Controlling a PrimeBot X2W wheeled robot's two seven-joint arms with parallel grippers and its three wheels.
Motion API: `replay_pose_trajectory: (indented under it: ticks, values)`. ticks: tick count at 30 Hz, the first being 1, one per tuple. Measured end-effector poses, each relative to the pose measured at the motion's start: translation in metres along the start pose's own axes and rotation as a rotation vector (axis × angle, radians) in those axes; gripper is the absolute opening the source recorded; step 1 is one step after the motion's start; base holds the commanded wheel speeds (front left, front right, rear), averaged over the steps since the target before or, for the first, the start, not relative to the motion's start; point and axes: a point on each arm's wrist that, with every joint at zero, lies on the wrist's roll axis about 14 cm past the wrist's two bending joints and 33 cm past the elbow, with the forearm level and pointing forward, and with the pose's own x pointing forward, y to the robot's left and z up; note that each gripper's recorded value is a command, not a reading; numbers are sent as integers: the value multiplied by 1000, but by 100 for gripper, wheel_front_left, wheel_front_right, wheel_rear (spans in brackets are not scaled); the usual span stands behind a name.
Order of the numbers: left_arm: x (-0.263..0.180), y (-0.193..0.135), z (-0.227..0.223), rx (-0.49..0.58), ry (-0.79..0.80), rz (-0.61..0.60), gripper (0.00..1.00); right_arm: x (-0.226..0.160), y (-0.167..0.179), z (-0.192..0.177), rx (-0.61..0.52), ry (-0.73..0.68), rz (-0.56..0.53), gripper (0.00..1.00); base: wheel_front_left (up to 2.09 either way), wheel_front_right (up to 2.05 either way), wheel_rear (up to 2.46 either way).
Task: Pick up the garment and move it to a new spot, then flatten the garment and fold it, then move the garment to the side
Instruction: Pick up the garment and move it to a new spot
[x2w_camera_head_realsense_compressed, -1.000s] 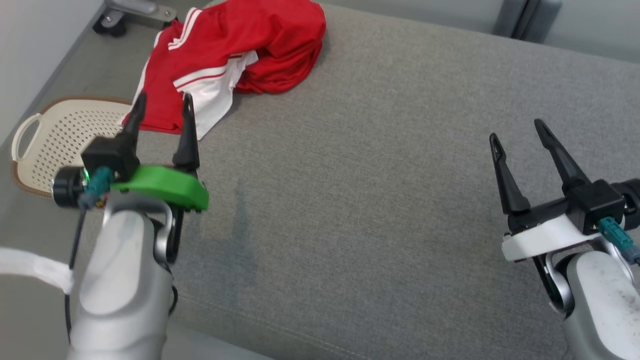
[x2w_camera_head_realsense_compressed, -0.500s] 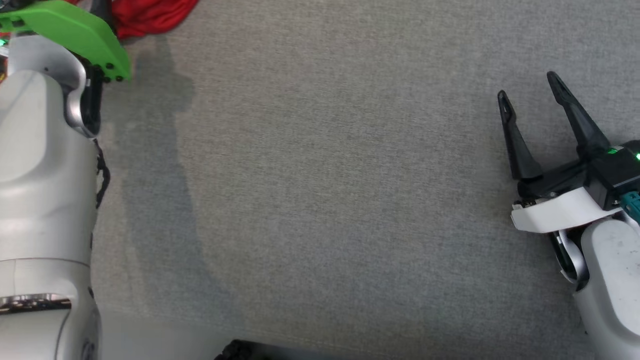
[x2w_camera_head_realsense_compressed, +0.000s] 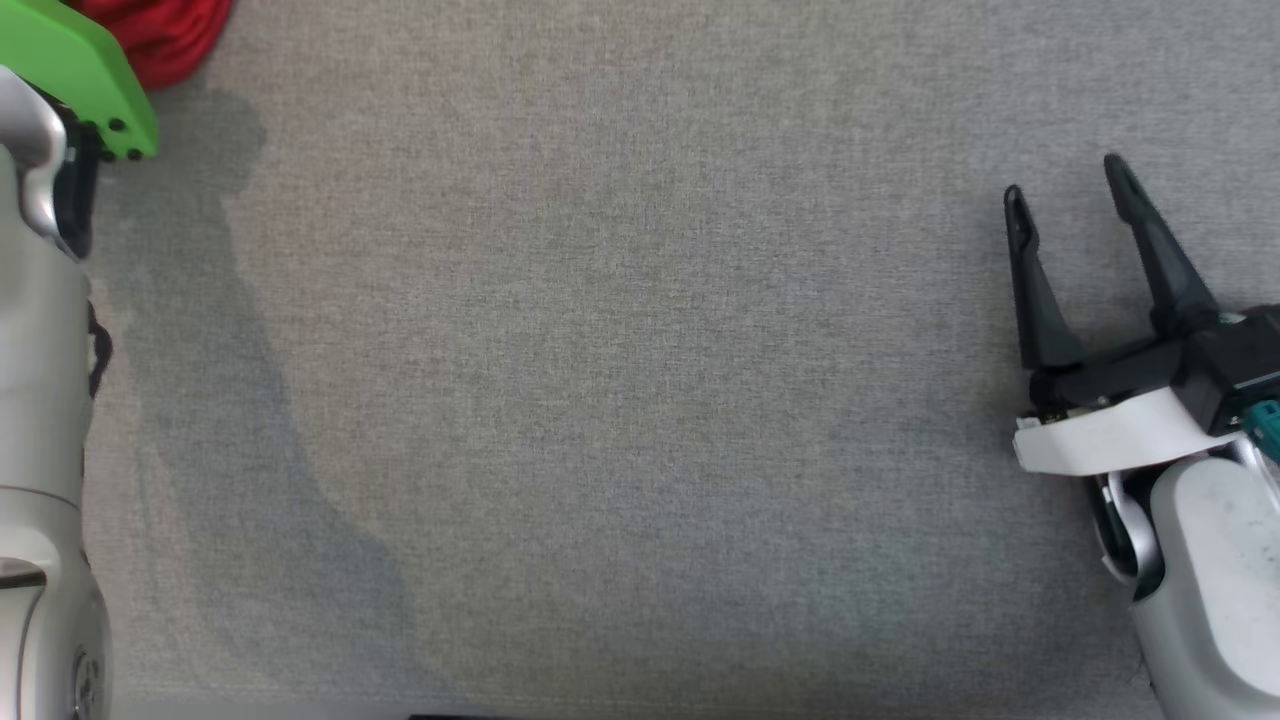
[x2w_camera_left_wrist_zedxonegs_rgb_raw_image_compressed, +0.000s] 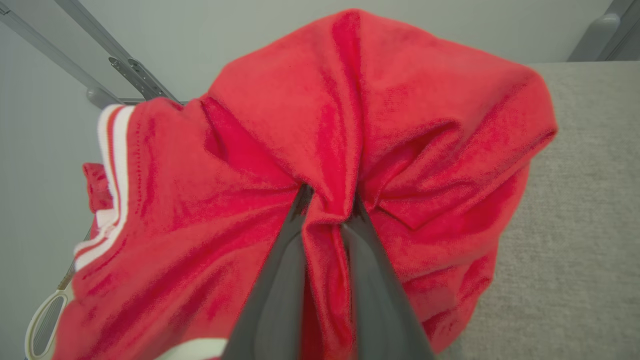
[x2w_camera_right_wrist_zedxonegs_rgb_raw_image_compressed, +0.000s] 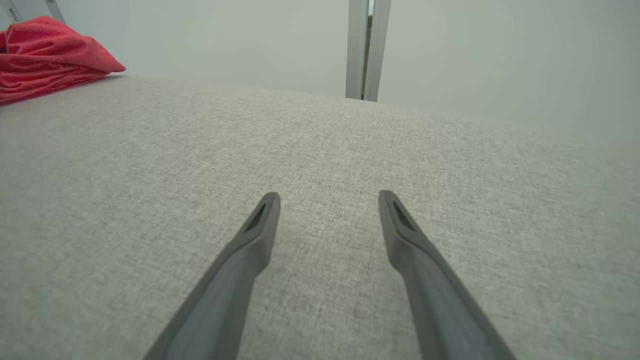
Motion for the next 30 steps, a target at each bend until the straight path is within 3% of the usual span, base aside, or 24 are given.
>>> replay_pose_trajectory:
  ticks: [8, 14, 23, 30]
  values:
    - [-39, -14, 101, 64, -236, -75, 0, -24, 12, 24, 37, -14, -32, 100, 0, 0, 0]
    - [-97, -67, 169, 60, -402, -232, 0, -39, 24, 59, 56, -82, -47, 100, 0, 0, 0]
    - [-215, -177, 190, 2, -498, -672, 0, -80, 16, 95, 40, -146, -122, 100, 0, 0, 0]
    - [-314, -271, 160, -65, -390, -1148, 0, -117, -8, 109, 22, -178, -231, 100, 0, 0, 0]
